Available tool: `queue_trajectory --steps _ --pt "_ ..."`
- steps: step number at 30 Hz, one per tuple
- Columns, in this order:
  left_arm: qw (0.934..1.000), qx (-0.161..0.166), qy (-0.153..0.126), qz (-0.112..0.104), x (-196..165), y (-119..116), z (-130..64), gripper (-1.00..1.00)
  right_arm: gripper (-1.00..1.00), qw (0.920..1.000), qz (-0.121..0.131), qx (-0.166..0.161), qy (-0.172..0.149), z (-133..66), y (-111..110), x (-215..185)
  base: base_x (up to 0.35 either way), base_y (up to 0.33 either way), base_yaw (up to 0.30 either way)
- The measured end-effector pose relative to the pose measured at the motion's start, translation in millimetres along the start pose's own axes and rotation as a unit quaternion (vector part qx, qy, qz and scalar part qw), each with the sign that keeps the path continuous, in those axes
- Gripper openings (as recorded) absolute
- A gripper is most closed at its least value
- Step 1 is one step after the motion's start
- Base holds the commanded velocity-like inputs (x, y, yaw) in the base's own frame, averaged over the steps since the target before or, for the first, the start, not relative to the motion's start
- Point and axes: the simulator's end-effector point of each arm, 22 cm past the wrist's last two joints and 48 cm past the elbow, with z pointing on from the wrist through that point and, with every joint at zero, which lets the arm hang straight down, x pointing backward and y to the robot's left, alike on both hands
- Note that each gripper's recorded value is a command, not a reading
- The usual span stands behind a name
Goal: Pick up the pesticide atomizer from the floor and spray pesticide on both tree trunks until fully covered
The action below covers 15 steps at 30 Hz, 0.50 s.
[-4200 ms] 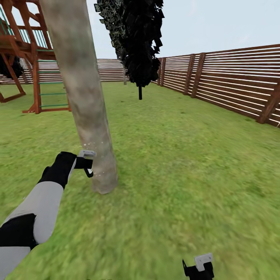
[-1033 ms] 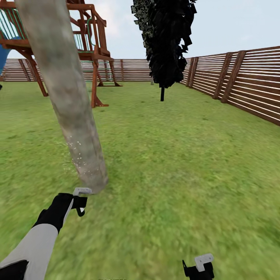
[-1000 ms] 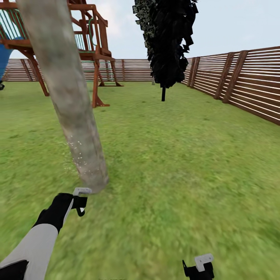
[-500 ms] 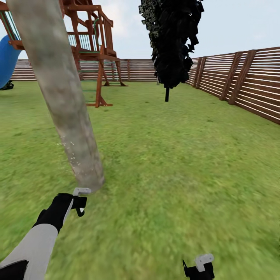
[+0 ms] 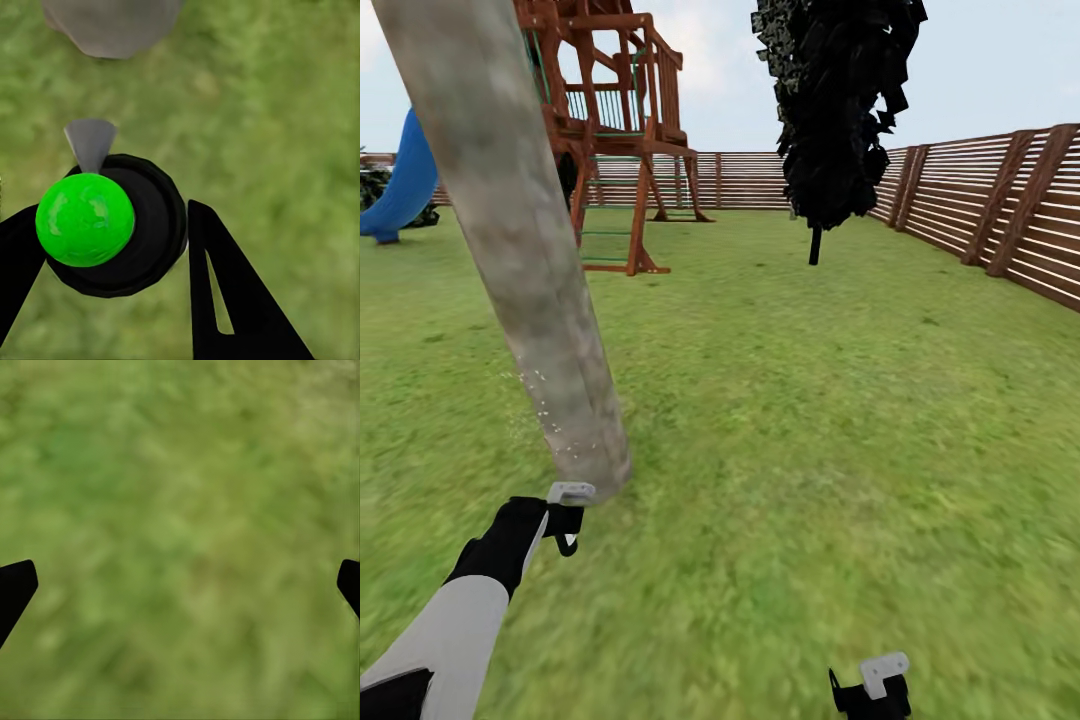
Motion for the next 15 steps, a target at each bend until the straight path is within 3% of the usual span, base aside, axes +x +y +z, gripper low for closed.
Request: queue_trajectory --steps 9,15 --pt "1.0 -0.001 0.0 -0.001 0.0 0.7 0.0 -1.0 1.0 1.0 -0.001 0.0 0.0 0.0 0.2 0.0 0.181 -0.226 0.275" --pt "1.0 -0.003 0.001 -0.002 1.3 1.6 0.4 -1.0 1.0 1.0 -0.001 0.0 0.0 0.0 0.2 0.0 0.225 -0.201 0.043"
